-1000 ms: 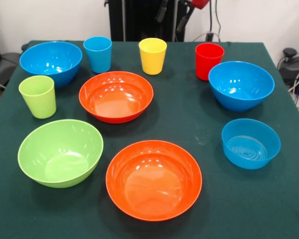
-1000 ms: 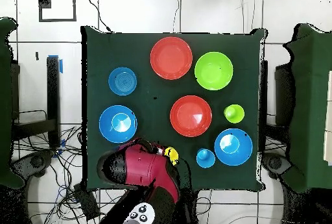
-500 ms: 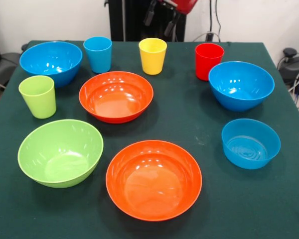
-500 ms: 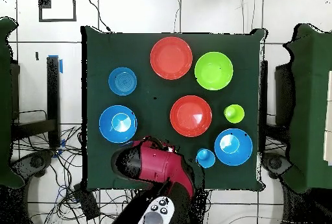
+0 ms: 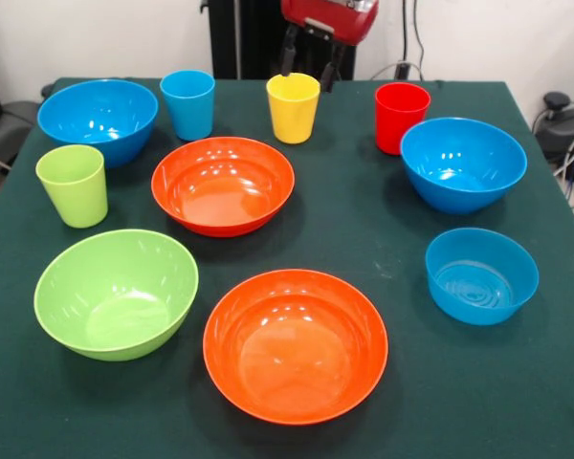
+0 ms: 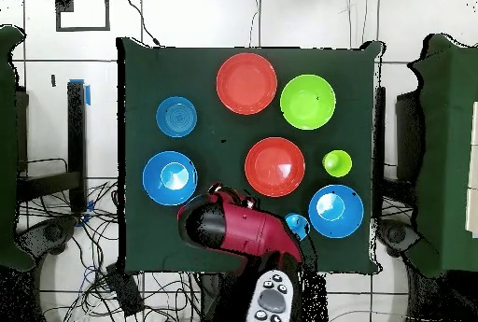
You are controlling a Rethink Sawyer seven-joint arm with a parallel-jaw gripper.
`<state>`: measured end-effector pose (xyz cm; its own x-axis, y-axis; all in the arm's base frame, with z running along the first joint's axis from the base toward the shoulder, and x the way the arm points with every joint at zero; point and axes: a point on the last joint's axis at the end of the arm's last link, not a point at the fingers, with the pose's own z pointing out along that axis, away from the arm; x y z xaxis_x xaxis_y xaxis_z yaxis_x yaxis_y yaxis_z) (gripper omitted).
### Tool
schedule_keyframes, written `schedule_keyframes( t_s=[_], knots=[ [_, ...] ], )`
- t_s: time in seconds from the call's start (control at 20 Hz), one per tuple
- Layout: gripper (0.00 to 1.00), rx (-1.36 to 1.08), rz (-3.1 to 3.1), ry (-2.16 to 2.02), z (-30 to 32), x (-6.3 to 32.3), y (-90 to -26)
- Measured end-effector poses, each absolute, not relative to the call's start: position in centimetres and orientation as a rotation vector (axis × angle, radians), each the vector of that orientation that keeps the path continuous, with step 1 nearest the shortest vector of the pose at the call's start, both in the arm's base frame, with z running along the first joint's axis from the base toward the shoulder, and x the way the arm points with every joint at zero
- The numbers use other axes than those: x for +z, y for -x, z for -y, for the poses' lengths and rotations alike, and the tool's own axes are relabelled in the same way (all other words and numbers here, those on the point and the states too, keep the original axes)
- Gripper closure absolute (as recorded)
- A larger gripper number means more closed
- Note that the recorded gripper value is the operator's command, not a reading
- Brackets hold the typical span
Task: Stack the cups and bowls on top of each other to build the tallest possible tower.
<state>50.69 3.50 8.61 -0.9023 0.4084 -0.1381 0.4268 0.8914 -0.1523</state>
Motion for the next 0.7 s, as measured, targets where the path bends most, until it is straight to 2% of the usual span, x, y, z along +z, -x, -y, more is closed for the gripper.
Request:
schedule_keyframes(
  t_s=[0.7],
  knots=[
    [0.0, -0.078, -2.947, -0.654, -6.1, 8.1, -51.2]
  ],
)
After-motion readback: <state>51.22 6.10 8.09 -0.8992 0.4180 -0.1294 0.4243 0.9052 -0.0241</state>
